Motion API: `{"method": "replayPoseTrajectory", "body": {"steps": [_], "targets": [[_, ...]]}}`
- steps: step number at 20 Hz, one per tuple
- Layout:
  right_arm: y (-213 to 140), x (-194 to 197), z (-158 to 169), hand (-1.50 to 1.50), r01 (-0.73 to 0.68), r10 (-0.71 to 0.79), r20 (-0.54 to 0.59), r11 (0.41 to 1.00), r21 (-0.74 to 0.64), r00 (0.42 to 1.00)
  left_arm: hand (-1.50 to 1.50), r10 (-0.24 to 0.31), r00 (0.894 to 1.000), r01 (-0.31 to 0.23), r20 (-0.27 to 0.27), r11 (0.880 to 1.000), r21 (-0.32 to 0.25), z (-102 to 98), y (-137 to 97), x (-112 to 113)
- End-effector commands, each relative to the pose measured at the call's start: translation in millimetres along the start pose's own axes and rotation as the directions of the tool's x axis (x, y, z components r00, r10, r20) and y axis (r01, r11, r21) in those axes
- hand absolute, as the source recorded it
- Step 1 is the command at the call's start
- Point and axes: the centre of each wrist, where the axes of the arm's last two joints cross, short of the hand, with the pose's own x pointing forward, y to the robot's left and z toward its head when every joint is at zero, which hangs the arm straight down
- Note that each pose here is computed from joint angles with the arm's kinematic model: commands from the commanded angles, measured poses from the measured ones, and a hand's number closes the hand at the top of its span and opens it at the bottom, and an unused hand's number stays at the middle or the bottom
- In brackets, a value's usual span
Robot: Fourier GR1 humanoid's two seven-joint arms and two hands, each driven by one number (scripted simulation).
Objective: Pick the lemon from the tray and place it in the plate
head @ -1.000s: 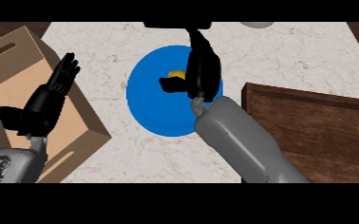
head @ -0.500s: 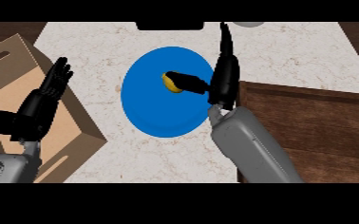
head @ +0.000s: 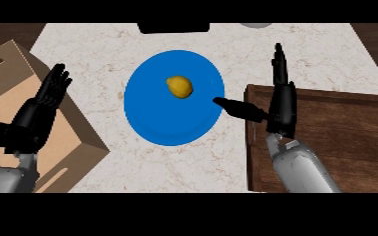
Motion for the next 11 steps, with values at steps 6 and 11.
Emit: {"method": "replayPoseTrajectory", "body": {"steps": [6, 11], "targets": [[-63, -54, 15, -1.5, -0.021, 0.019, 0.027, 0.995, 0.101, 0.999, 0.0, 0.041, 0.991, -0.041, -0.129, 0.999, 0.0, 25, -19, -45], [-86, -88, 25, -1.5, -0.054, 0.051, 0.048, 0.996, 0.072, 0.998, 0.0, 0.032, 0.992, -0.033, -0.126, 0.999, -0.005, 23, -29, -41]]}}
